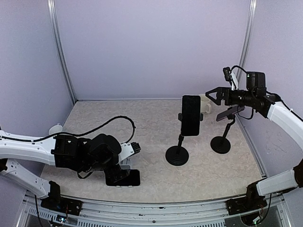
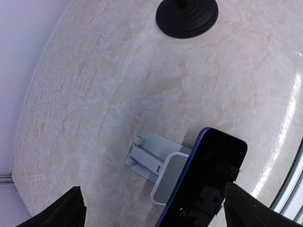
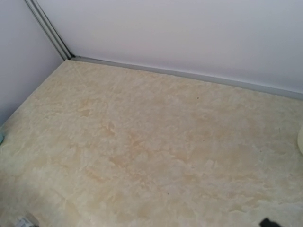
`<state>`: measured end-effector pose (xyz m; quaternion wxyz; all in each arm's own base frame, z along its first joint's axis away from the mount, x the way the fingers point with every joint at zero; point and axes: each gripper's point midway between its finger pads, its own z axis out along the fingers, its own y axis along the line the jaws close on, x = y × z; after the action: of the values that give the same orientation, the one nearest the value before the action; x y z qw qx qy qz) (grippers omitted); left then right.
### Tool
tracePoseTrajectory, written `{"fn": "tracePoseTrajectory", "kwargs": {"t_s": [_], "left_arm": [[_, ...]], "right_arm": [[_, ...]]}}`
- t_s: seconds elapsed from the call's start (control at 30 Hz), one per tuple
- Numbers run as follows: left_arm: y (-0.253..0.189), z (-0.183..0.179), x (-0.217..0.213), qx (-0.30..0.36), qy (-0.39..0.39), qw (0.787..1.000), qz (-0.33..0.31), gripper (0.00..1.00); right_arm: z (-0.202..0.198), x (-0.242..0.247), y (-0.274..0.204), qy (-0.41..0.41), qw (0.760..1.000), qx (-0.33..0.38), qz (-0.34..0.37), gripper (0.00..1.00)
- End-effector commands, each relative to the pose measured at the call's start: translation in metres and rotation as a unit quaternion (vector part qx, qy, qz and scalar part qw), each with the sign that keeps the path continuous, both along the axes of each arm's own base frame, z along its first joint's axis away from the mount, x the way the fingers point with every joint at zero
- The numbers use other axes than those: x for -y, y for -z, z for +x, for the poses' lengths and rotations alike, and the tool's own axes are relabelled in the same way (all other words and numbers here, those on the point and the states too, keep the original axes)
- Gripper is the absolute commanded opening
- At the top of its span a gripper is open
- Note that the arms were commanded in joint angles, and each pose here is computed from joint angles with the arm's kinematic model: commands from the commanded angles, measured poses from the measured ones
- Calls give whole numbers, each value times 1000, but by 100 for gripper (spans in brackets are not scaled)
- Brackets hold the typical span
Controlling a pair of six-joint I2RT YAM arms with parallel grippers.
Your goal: Remove the phone from the phone stand
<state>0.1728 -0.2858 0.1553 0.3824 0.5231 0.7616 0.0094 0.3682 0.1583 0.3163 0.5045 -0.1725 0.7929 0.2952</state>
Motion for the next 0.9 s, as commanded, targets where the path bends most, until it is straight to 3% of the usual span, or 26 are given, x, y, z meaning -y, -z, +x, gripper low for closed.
{"fn": "tracePoseTrajectory", "kwargs": {"t_s": [0.0,0.3,0.87], "left_arm": [[27,-10,-2,25,32,997,72,99],[59,-29,-12,20,70,989,126,99],[95,-36,7,29,86,984,156,99]], "right_arm": [[-7,-5,-12,-13,1000,23,9,100],[-7,-3,-7,-15,1000,22,16,100],[-4,6,5,-10,999,10,29,100]]}}
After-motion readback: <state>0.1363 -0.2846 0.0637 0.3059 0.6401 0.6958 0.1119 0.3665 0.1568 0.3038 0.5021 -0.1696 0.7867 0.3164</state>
